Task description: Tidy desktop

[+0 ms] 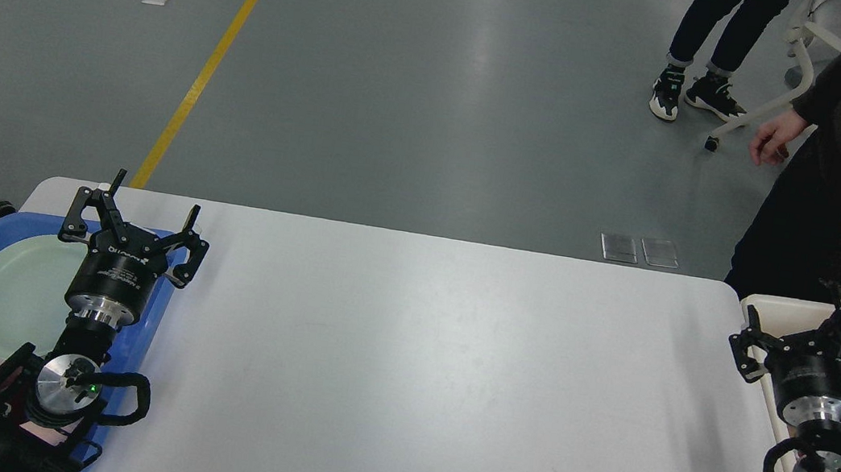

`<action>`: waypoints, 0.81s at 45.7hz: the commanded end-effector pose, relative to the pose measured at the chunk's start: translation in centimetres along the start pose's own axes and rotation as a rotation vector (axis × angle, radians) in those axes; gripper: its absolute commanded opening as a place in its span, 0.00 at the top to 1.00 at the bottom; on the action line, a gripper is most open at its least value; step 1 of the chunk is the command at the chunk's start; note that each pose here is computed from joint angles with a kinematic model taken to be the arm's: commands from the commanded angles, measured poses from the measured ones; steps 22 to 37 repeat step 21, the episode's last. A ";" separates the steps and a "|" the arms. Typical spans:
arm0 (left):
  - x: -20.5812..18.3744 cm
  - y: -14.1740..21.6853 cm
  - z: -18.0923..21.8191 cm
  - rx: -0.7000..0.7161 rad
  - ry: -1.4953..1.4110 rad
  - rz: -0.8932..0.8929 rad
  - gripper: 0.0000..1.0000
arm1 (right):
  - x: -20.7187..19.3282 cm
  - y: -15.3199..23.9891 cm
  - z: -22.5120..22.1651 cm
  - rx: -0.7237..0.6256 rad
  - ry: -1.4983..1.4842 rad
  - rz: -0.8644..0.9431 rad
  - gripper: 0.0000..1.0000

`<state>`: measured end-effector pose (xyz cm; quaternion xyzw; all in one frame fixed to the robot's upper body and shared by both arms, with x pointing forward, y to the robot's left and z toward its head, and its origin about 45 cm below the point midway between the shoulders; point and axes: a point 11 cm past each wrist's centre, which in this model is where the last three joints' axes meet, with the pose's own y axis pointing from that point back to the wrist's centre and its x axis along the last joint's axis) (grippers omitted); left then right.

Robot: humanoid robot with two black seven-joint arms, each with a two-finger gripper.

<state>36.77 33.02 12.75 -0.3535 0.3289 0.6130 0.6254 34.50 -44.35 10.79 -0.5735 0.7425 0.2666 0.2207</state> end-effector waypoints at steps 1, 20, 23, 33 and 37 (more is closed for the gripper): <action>0.0 0.0 0.0 0.000 0.000 0.001 0.04 | -1.5 0.6 1.8 -0.020 -0.023 -0.065 0.00; 0.0 0.0 0.0 0.000 0.000 0.001 0.04 | -2.8 1.8 2.3 0.005 0.014 -0.125 0.00; 0.0 0.0 0.0 -0.001 0.000 0.001 0.04 | -2.8 1.8 2.4 0.004 0.015 -0.126 0.00; 0.0 0.0 0.0 -0.001 0.000 0.001 0.04 | -2.8 1.8 2.4 0.004 0.015 -0.126 0.00; 0.0 0.0 0.0 -0.001 0.000 0.001 0.04 | -2.8 1.8 2.4 0.004 0.015 -0.126 0.00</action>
